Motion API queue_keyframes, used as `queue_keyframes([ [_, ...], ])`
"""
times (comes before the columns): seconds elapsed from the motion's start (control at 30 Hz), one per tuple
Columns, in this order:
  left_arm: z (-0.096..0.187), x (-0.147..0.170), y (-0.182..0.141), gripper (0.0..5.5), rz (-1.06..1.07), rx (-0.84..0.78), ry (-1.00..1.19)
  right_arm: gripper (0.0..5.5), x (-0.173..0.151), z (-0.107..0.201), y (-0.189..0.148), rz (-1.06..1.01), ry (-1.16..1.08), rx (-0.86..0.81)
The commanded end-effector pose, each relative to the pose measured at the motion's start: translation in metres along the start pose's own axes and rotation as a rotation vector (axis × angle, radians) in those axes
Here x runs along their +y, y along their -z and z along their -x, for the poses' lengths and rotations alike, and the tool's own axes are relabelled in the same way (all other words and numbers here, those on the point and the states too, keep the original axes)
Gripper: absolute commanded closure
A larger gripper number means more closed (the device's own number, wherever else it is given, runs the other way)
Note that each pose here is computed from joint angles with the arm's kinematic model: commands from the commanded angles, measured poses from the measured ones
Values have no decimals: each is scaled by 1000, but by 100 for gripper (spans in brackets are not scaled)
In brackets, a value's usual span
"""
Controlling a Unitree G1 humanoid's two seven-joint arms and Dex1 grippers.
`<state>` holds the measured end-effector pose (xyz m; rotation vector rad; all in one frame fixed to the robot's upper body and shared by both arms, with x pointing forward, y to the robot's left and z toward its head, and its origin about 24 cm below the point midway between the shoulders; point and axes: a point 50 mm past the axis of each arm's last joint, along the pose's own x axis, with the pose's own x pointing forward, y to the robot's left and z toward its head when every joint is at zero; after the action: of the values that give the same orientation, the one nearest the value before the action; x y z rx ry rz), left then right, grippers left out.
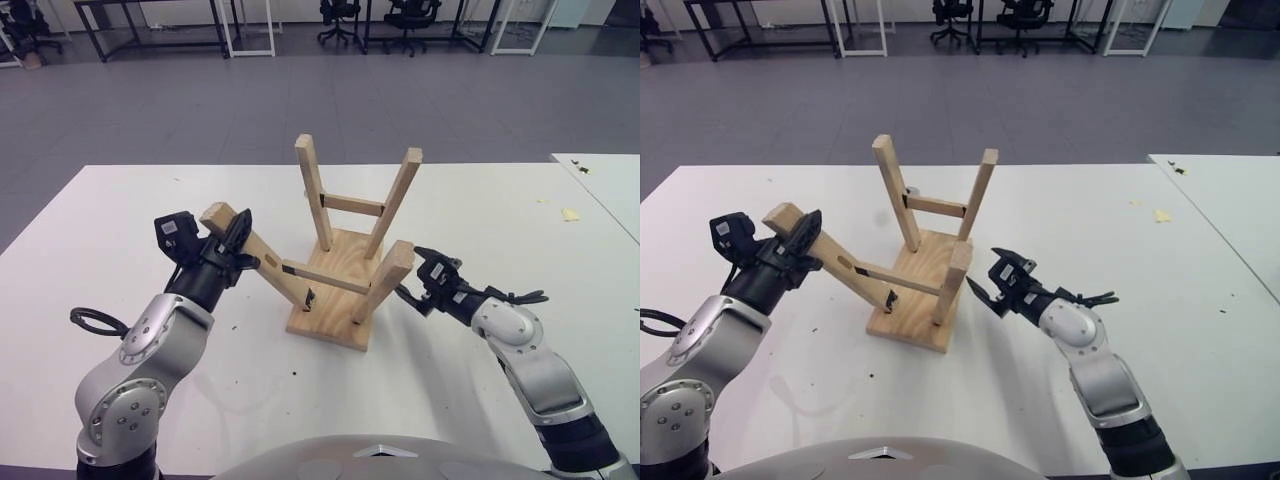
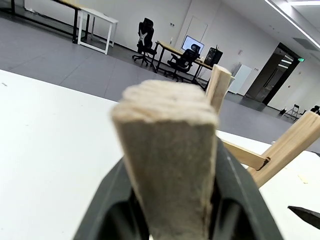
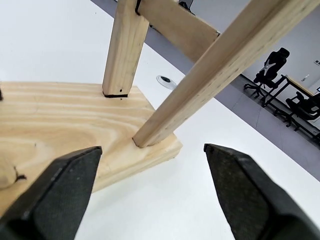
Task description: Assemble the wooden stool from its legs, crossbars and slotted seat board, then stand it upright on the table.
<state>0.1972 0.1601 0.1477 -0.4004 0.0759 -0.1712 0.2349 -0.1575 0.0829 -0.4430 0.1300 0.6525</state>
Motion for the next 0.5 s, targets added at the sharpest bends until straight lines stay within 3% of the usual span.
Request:
queue_keyframes([
  [0.03, 6, 11, 41, 447, -126, 192, -104, 167, -22, -3, -20, -34, 35, -57],
  [0.33, -6, -8, 51, 447, -289, 154, -76, 167, -46, 7, -83, -74, 128, -215],
  [0.5, 3, -6, 48, 444, -328, 99, -120, 167, -45, 27, -157, -219, 44, -508],
])
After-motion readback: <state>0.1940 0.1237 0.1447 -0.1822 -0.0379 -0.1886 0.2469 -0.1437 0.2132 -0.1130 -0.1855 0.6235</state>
